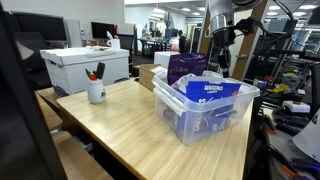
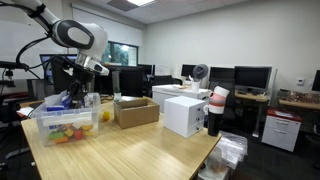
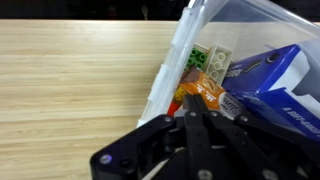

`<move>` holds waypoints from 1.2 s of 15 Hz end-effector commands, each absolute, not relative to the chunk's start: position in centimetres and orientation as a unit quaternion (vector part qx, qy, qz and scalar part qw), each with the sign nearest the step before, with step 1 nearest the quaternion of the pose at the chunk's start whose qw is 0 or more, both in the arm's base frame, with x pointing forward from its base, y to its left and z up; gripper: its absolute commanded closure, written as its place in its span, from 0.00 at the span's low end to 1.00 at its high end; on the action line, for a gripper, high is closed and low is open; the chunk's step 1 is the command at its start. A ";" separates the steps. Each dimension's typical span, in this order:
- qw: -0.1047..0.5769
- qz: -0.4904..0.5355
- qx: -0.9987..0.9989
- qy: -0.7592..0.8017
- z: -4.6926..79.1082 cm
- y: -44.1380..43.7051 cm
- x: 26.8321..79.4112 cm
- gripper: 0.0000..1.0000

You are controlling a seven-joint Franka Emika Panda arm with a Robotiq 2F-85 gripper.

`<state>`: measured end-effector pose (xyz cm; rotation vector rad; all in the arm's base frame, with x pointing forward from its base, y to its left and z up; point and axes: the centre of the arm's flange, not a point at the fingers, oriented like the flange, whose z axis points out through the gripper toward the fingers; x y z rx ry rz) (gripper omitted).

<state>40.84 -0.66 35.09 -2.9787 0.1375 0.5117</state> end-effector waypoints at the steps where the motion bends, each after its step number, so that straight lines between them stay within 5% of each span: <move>1: 0.023 0.155 -0.987 0.027 33.7 -2.0 40.9 0.98; 18: -0.074 -0.007 -0.997 0.038 31.6 -0.3 46.8 0.98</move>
